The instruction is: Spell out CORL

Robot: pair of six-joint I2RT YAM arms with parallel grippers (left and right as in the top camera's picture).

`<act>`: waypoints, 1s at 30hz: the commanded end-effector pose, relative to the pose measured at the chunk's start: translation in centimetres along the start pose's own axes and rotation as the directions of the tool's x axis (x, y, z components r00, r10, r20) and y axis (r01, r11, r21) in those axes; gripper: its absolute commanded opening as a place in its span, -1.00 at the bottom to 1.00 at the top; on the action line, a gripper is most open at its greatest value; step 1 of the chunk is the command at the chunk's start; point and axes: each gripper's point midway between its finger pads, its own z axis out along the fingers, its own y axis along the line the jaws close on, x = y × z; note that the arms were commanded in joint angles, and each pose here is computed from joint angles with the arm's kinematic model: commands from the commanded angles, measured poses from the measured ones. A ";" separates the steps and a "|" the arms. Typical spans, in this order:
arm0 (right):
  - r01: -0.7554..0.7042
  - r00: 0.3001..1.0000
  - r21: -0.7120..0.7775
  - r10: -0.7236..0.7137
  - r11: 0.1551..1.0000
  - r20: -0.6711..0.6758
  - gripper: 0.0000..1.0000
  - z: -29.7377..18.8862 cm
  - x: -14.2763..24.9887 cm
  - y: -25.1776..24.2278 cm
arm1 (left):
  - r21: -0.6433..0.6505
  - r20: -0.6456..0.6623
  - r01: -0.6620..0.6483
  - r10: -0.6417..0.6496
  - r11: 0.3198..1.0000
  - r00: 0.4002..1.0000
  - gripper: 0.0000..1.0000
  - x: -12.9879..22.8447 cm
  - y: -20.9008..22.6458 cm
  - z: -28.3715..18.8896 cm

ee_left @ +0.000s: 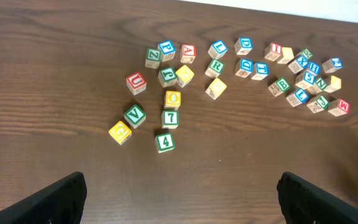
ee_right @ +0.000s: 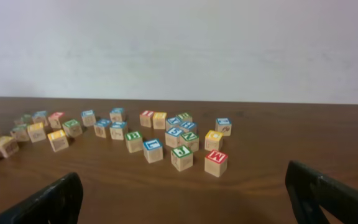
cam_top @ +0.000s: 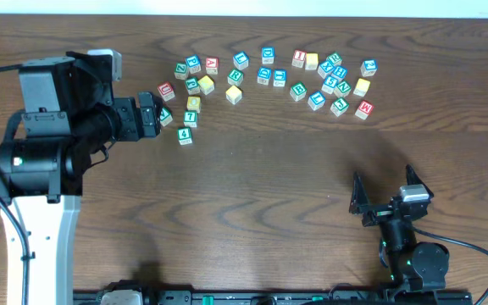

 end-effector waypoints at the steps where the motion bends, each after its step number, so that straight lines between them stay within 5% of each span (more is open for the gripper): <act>1: -0.020 0.998 0.009 0.019 1.000 0.065 0.99 -0.2 -1.9 -0.2 | 0.016 0.012 -0.008 0.008 1.000 1.000 0.93 -0.4 -0.5 -0.5; 13: -0.013 0.982 -0.011 0.015 1.000 0.186 0.99 -1.3 -12.1 0.3 | 0.016 0.012 -0.008 0.008 1.000 1.000 0.93 -0.4 -0.5 -0.5; 30: 0.034 0.945 -0.019 -0.038 0.999 -0.326 0.98 7.2 -17.9 -0.2 | 0.016 0.012 -0.008 0.008 1.000 1.000 0.93 -0.4 -0.5 -0.5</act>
